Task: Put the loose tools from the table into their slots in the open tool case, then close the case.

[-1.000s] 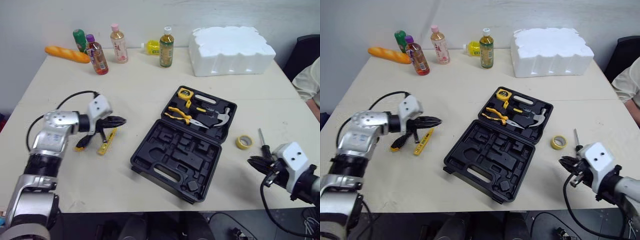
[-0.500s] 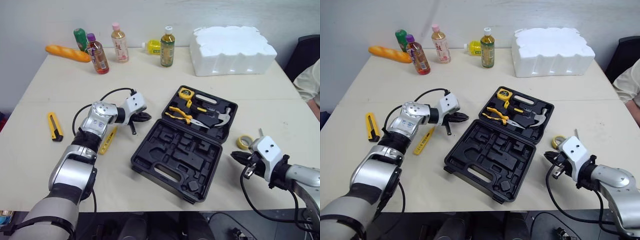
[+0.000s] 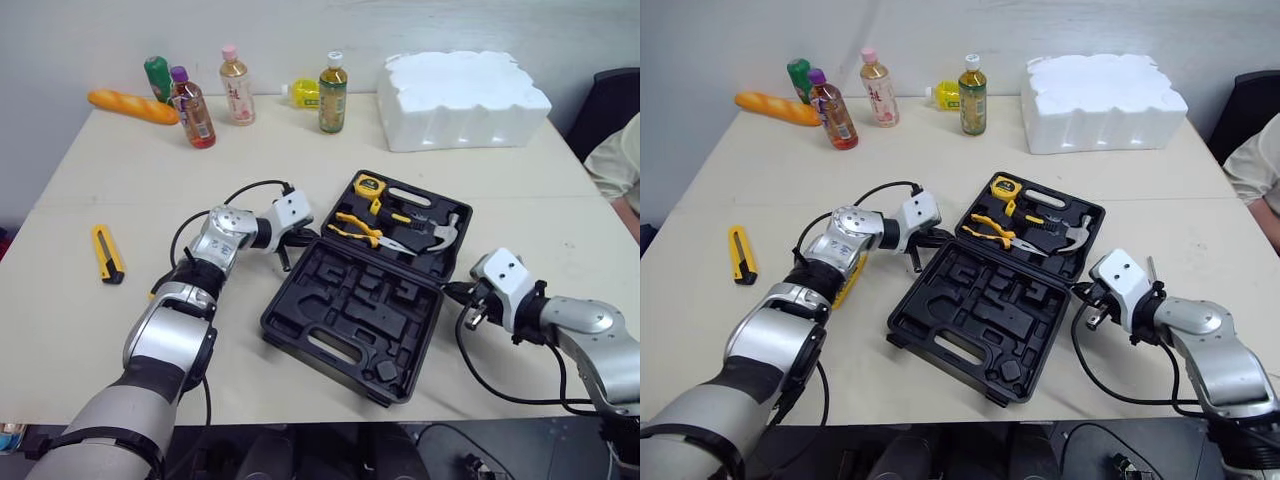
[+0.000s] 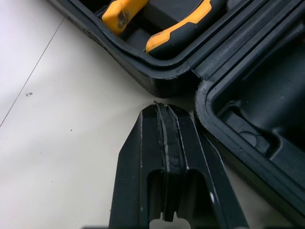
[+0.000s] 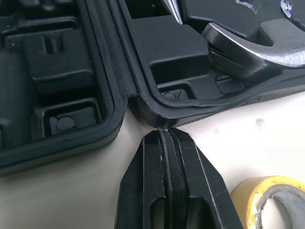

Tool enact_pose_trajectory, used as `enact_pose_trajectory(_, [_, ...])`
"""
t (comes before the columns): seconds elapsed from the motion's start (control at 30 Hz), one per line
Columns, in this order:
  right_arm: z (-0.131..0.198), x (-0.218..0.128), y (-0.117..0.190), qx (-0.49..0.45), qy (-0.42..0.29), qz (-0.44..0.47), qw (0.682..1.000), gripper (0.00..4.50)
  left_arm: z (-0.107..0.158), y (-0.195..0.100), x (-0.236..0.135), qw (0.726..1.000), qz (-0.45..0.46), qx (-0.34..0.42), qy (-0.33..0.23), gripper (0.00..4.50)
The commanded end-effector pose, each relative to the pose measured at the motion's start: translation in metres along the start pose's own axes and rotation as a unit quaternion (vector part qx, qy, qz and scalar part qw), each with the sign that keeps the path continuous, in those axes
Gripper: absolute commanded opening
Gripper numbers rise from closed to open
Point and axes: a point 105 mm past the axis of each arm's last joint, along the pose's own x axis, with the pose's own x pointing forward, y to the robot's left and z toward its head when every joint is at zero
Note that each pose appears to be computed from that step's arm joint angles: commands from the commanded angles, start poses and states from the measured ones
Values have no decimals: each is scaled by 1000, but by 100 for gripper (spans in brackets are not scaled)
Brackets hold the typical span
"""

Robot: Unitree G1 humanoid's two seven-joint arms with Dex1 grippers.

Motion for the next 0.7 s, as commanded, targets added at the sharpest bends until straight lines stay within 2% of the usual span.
enact_pose_trajectory(0.03, [33, 18, 18, -37, -49, 47, 997, 5, 19, -11, 3, 998, -43, 22, -35, 0])
enact_pose_trajectory(0.2, [57, 46, 23, -52, -64, 61, 995, 5, 10, -29, -6, 994, -88, 52, -27, 0])
enact_pose_trajectory(0.33, [66, 59, 18, -50, -58, 60, 995, 5, -14, -35, -34, 998, -67, -7, 3, 0])
enact_pose_trajectory(0.4, [69, 60, 17, -48, -59, 65, 995, 5, -19, -45, -43, 998, -69, -9, 7, 0])
enact_pose_trajectory(0.53, [77, 65, 31, -47, -70, 110, 990, 5, -18, -63, -44, 999, -51, -4, 1, 0])
enact_pose_trajectory(0.7, [88, 73, 47, -37, -81, 137, 987, 5, -19, -73, -41, 999, -29, -32, 3, 0])
